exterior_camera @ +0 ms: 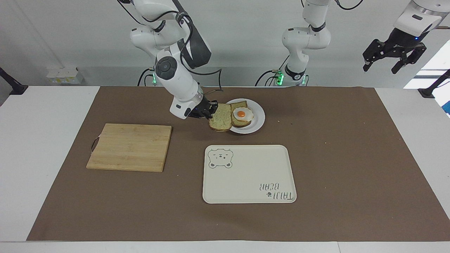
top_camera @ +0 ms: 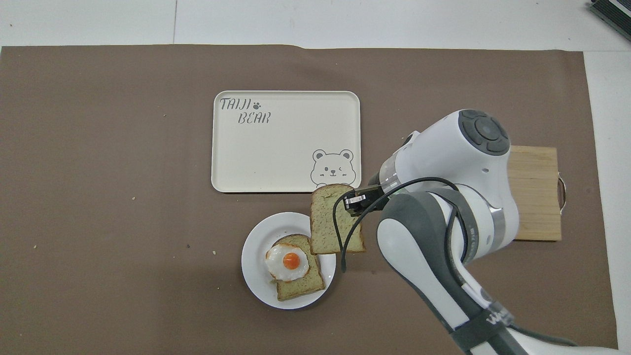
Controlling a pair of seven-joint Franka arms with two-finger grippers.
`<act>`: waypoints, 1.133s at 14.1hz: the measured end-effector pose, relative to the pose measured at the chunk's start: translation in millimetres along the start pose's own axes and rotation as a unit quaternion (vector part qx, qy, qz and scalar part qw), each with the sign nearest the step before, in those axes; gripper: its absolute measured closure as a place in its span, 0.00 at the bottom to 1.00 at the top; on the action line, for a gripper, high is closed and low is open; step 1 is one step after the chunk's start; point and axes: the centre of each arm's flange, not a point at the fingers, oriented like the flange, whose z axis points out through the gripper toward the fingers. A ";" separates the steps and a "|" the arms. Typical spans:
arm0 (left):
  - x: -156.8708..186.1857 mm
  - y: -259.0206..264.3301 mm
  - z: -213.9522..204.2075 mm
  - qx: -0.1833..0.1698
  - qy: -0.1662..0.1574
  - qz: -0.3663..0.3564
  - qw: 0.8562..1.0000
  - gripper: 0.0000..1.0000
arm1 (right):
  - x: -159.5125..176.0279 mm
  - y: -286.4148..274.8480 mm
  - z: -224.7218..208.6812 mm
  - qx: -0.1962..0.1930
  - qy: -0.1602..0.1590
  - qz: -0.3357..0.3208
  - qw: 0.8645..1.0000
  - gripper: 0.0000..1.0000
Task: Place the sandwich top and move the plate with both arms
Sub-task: 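Carry the bread slice with the right gripper over the egg plate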
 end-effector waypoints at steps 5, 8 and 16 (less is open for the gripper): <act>0.0 0.0 0.0 0.000 0.000 0.000 1.000 0.00 | -22.4 -53.1 32.8 -0.001 -0.018 -0.020 1.000 0.90; 0.0 0.0 0.0 0.000 0.000 0.000 1.000 0.00 | -34.4 -72.5 62.2 -0.002 -0.016 -0.018 1.000 0.90; 0.0 0.0 0.0 0.000 0.000 0.000 1.000 0.00 | -55.7 -92.0 126.0 -0.007 -0.020 0.009 1.000 0.90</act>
